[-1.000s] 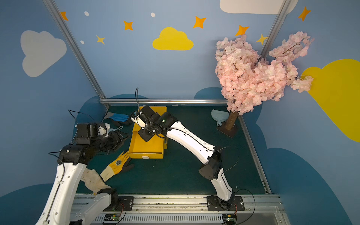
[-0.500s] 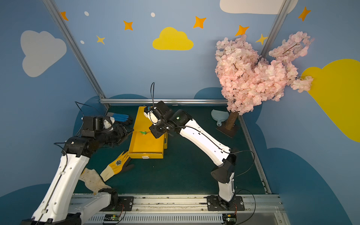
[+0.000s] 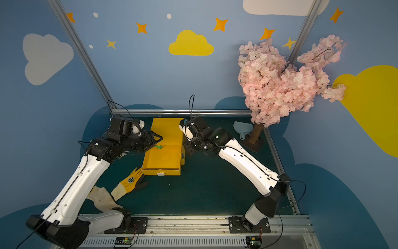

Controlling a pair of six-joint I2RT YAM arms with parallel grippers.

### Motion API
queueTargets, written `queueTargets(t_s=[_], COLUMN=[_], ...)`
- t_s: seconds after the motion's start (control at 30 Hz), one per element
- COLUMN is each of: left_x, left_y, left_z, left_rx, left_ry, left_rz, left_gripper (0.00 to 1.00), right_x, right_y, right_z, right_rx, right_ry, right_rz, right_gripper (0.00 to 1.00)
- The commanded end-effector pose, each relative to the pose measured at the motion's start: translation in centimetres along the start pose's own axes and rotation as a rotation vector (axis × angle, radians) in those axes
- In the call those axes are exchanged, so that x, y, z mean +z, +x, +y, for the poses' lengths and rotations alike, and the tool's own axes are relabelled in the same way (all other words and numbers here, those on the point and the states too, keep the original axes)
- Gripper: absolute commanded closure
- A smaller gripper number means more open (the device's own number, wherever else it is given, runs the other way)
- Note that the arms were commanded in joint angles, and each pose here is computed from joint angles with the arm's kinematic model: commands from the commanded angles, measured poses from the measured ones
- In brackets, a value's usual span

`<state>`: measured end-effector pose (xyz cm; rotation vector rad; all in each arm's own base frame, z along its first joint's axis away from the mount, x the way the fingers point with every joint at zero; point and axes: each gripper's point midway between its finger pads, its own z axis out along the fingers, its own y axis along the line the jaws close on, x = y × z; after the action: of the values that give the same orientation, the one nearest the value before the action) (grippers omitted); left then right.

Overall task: Take the keys out of the drawer
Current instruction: Place the key at the center of the board.

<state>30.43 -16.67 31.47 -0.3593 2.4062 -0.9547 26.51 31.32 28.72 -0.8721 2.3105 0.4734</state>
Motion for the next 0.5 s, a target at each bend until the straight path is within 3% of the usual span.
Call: queueTargets(t_s=[0.0, 0.47], left_x=[0.6, 6.9], left_y=[0.2, 5.1], left_z=[-2.1, -6.5], left_rx=[0.109, 0.268], left_ry=[0.034, 0.081], left_rz=[0.021, 0.225], left_gripper=[0.38, 0.38], right_x=[-1.0, 2.2], right_y=[1.3, 14.9], right_z=[-1.8, -10.0], right_rx=[0.095, 0.525], right_ry=[0.037, 0.184], right_rz=[-0.048, 0.105], right_gripper=[1.00, 1.00])
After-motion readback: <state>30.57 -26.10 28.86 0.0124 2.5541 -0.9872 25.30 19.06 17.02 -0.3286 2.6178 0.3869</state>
